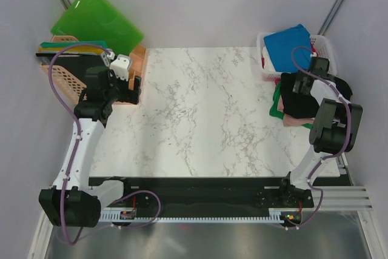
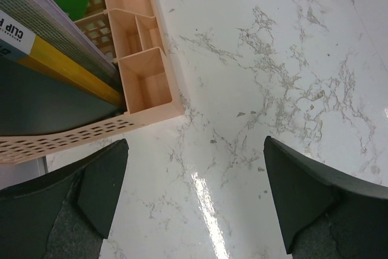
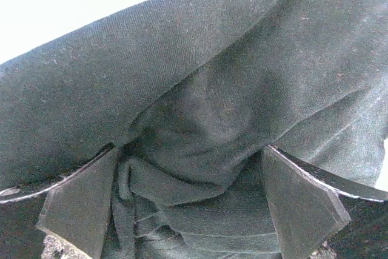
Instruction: Fold and stack the t-shirts
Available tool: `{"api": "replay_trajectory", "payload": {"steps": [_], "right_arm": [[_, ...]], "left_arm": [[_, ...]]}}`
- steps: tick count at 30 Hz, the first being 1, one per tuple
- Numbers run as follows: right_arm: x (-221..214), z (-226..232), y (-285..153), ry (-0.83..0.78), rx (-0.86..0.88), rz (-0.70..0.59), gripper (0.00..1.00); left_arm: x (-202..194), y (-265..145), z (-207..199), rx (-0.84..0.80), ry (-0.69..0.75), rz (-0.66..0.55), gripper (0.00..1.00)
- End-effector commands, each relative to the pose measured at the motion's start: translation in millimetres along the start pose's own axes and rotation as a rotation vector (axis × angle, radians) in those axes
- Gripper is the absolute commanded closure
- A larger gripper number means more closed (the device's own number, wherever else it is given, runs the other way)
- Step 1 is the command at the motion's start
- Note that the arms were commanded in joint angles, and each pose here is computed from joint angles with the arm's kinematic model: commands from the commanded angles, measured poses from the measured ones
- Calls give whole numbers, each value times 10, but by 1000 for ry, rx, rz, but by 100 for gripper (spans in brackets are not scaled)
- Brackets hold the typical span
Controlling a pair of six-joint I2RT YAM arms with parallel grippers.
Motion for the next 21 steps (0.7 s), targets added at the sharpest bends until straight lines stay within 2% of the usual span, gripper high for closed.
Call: {"api": "replay_trajectory", "payload": {"steps": [1,7,9,12,17,21], "right_arm": [[-559,11,-91,-138,135,182,2],[-1057,-166,-496,-274,391,336,2],[-1283,-204,-644,-349,491,426,2],[-1516,-287,-754,-341,569,481,2],[-1720,-417,-945,-383,576,499,2],[-1707,-419,-1070,-421,586,435,2]], "left_arm": [[83,-82,13,11,41,-48,0],[-29,-14,8,5,41,-37,0],[-74,6,-15,-9,34,-34,0],[-92,10,-25,-17,39,-33,0],[-66,-18,-23,-14,46,-46,0],[-125,23,-41,-28,37,-30,0]]}}
Point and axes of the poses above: each gripper's point midway between its finger pads, its own y axis out along the fingers, its own z axis along the line the jaws close on, x = y × z, the point moved 4 cm from there along -y, back along the fingers, and after that the axes turned 9 degrees about -y, right-handed, at the moved point
